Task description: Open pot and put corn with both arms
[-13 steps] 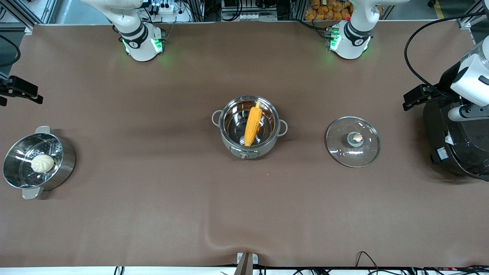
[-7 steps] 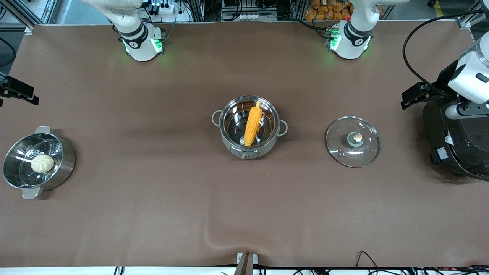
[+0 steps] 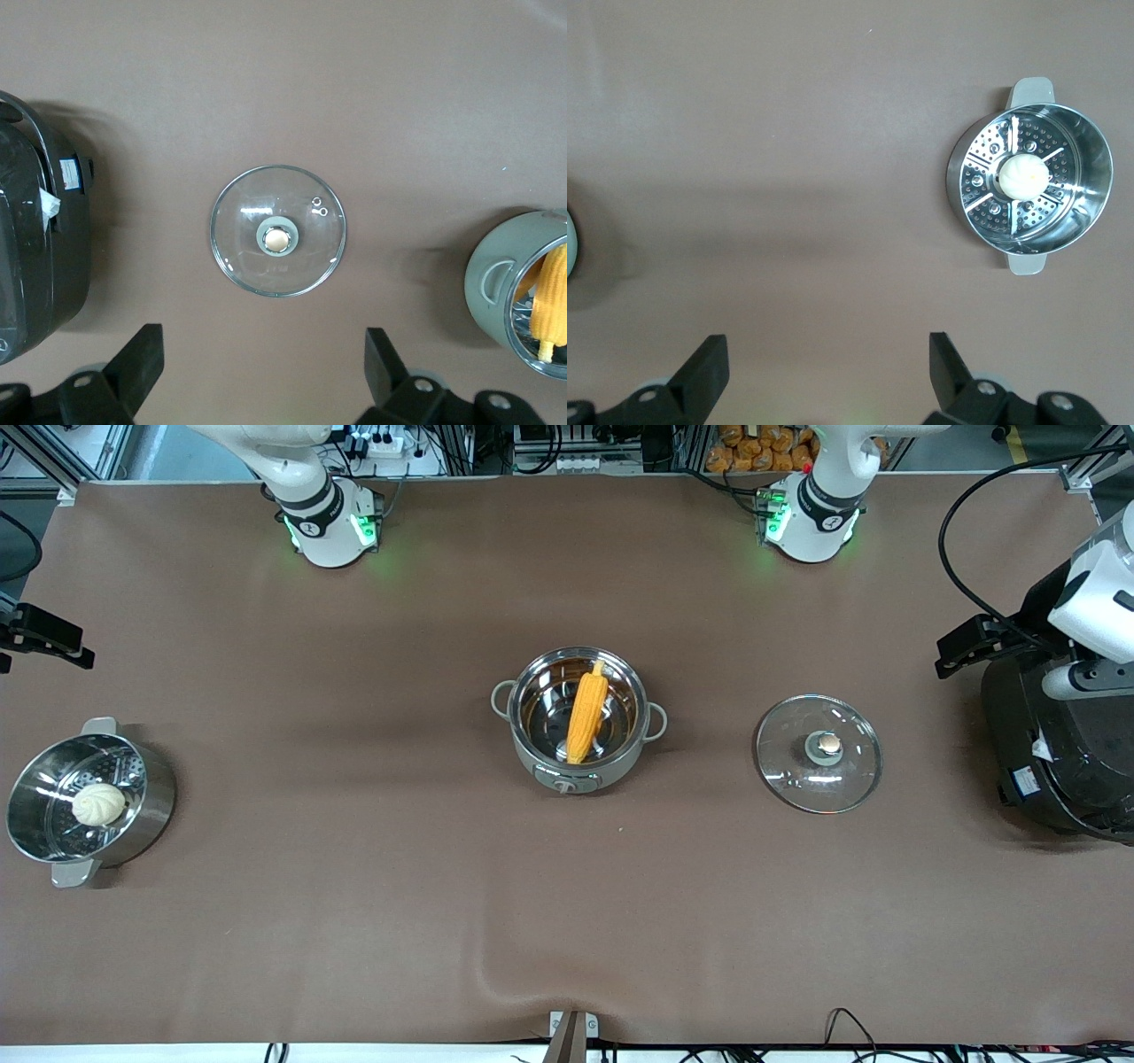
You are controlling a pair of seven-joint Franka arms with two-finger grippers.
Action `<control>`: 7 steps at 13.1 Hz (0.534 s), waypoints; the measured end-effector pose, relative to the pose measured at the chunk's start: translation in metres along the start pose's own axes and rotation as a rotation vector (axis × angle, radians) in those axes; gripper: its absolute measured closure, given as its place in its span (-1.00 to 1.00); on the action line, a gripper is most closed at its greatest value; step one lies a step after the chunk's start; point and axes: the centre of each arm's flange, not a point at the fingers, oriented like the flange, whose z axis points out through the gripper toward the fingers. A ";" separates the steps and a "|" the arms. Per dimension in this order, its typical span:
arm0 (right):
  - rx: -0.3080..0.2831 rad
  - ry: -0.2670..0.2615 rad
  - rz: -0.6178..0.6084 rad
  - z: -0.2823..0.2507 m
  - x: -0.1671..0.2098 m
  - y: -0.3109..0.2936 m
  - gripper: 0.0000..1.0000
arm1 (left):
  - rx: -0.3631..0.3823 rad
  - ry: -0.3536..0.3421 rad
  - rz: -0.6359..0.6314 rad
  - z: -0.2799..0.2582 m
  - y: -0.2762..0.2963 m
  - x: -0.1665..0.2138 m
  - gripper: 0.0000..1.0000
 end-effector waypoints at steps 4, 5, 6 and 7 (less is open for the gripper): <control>0.000 0.000 -0.002 0.000 0.000 -0.001 -1.00 | 0.012 0.005 0.004 -0.001 0.001 0.000 -1.00; 0.000 0.000 -0.003 0.000 0.000 -0.002 -1.00 | 0.012 0.006 0.006 -0.001 0.002 0.000 -1.00; 0.000 0.001 -0.004 0.000 0.000 -0.002 -1.00 | 0.013 0.006 0.006 -0.001 0.002 0.000 -1.00; 0.000 0.001 -0.004 0.000 0.000 -0.002 -1.00 | 0.014 0.007 0.005 -0.001 0.002 0.000 -1.00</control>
